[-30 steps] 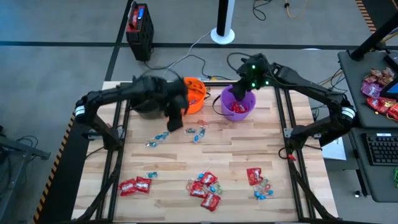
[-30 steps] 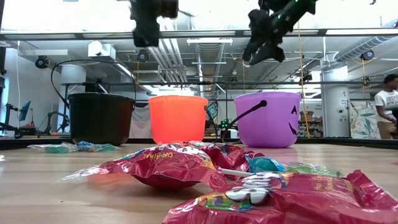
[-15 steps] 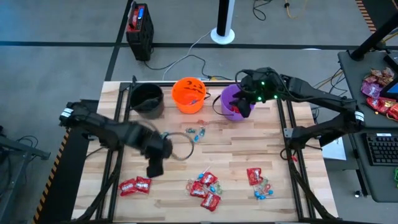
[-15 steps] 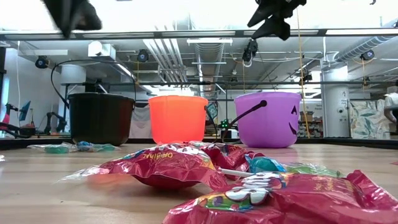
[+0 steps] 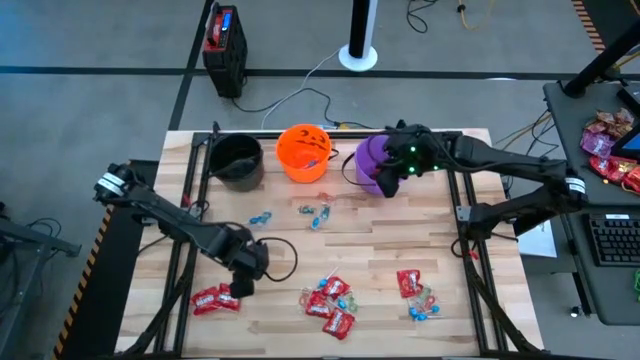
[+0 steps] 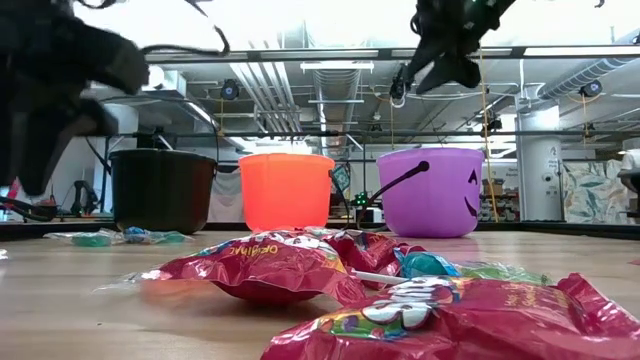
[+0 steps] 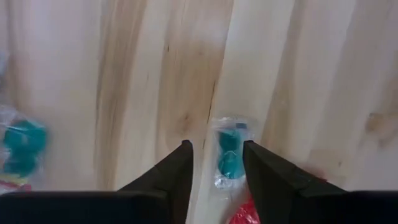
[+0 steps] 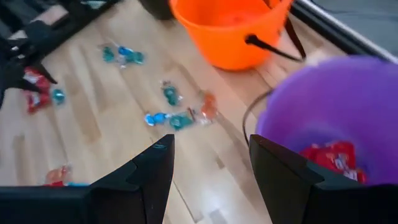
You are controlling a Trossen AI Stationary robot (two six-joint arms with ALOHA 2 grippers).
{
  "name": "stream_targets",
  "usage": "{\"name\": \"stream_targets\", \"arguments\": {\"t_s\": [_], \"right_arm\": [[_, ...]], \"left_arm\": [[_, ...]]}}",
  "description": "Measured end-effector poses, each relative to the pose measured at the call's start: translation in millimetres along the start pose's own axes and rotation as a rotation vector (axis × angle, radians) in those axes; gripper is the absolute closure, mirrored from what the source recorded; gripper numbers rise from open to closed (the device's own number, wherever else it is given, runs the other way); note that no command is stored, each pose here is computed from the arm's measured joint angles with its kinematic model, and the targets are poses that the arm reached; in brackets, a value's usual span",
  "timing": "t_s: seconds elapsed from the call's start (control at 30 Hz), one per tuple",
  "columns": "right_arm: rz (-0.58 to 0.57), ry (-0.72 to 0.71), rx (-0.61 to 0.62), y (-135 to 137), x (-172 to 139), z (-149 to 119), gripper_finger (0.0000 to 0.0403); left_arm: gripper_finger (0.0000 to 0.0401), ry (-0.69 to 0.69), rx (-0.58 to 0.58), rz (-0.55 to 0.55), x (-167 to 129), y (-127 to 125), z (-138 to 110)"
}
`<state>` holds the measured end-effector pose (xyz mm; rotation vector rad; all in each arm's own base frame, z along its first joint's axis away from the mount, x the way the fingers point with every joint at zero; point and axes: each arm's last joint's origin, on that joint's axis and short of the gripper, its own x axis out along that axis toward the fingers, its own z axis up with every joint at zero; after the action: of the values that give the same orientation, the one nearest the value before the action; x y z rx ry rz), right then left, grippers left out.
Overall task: Sort candy by brand, put in halloween buckets
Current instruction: Put the blue gummy into the black bucket
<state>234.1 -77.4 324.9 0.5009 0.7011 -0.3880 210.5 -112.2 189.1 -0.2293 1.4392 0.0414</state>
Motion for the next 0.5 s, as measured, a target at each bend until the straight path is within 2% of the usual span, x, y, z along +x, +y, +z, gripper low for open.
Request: {"name": "stream_targets", "arguments": {"t_s": [0.2,0.5], "right_arm": [[-0.035,0.048,0.083,-7,14,-15,0.0202],[-0.073,0.065,0.143,-12,21,-24,0.0202]], "left_arm": [[0.0244,-0.028,0.024,-0.03,20,1,-11],[0.0241,-0.025,0.073,-0.04,30,-6,-22]]}}
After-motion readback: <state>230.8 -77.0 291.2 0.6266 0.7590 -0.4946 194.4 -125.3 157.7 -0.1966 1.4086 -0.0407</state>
